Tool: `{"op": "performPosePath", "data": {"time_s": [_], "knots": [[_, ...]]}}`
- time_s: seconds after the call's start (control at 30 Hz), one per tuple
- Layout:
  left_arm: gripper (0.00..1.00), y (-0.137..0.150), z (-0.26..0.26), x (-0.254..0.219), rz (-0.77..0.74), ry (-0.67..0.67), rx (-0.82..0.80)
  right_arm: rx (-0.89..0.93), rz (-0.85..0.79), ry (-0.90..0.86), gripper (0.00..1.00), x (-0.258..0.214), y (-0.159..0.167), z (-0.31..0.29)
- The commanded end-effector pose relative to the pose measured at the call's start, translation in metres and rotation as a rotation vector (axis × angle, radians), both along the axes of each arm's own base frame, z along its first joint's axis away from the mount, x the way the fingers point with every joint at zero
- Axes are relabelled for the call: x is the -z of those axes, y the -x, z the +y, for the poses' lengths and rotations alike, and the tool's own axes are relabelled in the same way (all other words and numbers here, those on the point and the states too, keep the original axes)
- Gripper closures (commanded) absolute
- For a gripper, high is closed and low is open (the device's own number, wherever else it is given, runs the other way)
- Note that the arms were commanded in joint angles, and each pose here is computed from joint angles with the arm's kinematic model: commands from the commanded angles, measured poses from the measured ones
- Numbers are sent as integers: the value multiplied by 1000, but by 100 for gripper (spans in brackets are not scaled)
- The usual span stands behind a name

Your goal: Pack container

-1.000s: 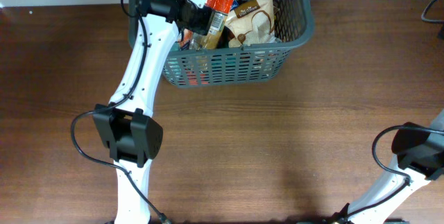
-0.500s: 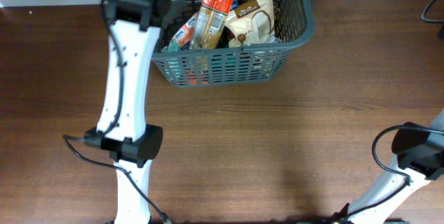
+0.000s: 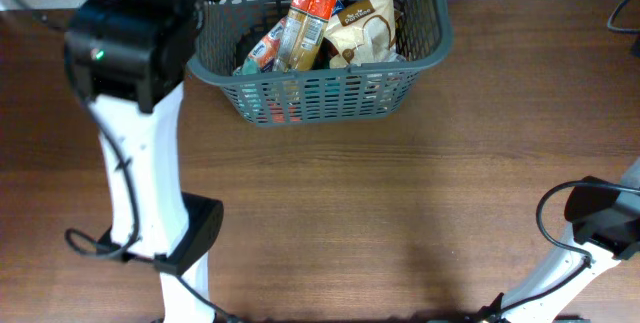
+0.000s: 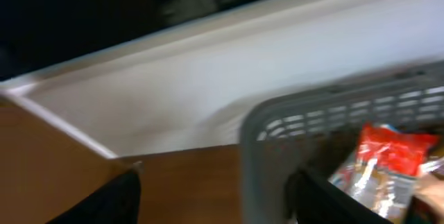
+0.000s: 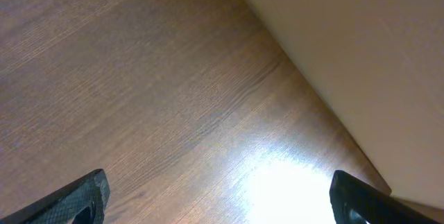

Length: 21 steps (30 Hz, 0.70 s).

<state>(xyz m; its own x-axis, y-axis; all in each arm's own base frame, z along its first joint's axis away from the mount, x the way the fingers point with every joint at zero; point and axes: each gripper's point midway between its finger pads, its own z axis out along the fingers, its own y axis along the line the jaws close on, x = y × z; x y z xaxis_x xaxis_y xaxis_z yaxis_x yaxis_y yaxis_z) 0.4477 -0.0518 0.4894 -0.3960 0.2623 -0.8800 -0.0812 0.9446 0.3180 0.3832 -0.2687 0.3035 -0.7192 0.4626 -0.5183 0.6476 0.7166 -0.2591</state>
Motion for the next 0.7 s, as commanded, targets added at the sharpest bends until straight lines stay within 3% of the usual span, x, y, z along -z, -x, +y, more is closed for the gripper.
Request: {"op": "performPosePath", "data": {"time_s": [0.0,0.33,0.53,0.67], "knots": [[36,50,36,-39,-83,-12,-124,16,7,5,1,2,1,-2],[36,143,81,-82,-174,10,-193,16,7,5,1,2,1,-2],[35,161,122,-72,-106,-57,-370,16,7,5,1,2,1,-2],[34,150,143,-48,-4,-91,-456,16,7,5,1,2,1,-2]]}}
